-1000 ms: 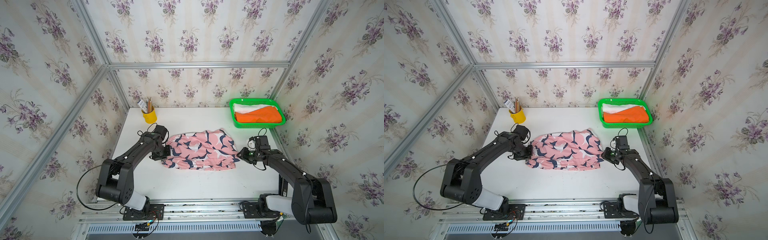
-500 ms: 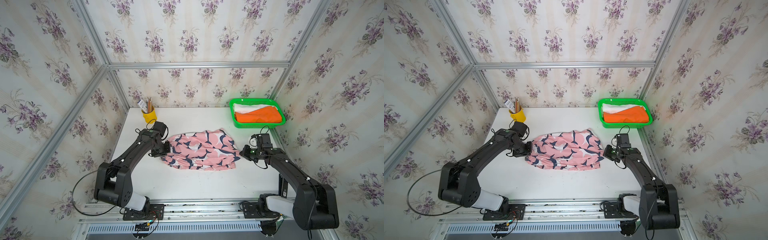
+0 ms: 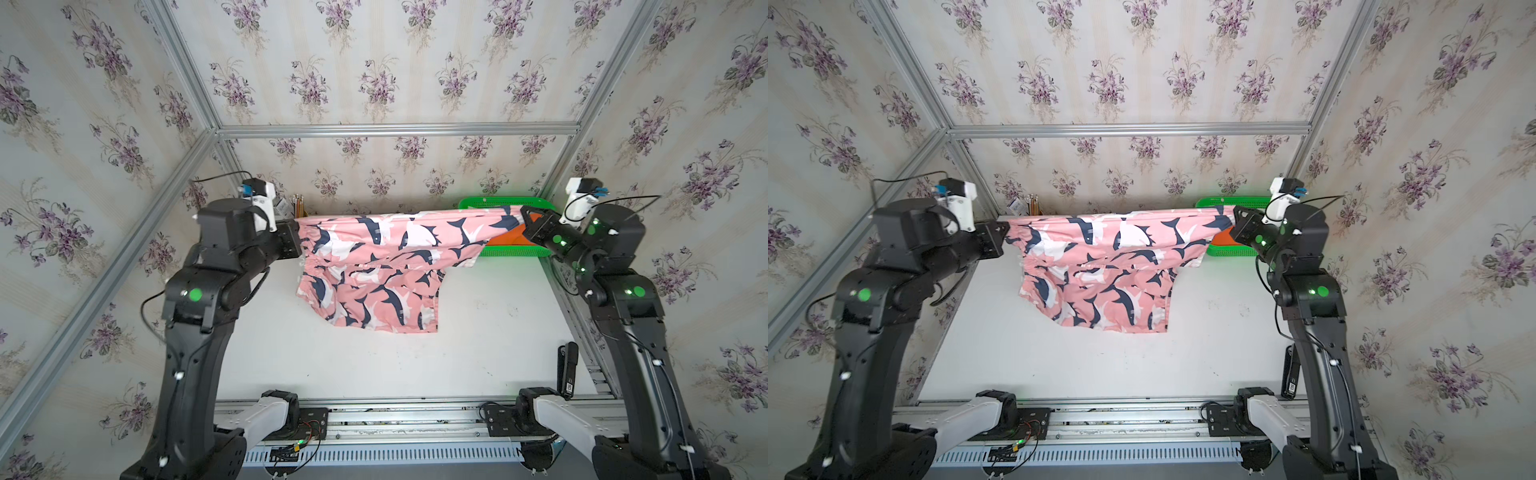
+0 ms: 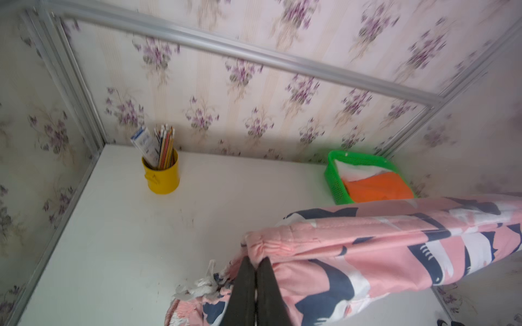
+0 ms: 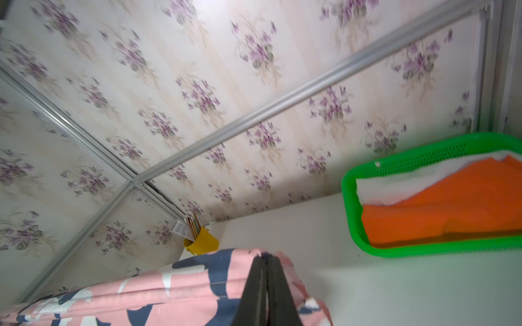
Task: Roll up the shorts
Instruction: Fold the shorts at the center of the board.
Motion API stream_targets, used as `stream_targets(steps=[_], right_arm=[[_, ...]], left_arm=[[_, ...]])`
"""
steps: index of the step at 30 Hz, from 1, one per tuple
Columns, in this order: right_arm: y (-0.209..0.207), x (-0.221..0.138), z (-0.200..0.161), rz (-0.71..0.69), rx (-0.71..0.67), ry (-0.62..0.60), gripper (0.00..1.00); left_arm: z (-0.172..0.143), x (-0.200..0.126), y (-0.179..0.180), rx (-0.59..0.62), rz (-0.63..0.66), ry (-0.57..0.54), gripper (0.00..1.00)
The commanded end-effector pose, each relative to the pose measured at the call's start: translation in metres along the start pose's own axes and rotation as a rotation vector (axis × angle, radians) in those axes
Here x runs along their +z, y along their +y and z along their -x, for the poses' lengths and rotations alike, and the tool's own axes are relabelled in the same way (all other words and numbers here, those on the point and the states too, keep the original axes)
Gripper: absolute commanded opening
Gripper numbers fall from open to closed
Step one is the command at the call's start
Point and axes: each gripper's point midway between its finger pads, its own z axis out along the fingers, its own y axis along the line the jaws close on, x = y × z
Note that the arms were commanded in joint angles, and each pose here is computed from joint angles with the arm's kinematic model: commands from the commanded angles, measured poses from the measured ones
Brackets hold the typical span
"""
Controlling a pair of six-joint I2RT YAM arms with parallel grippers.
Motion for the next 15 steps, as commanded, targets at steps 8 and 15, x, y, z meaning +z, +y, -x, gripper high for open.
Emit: stream_targets(steps=[8,15], right_arm=[[0.057,-0.127,0.169,-0.074,-0.147,-0.587,0.0],[0.045,-0.07,0.197,-0.159,-0.146,-0.573,0.0]], left_arm=[[0.108,-0.114,-0.053,-0.029,-0.213,-0.421,0.0],[0.13,-0.094,-0.056,-0.112,-0.219,-0.414,0.0]])
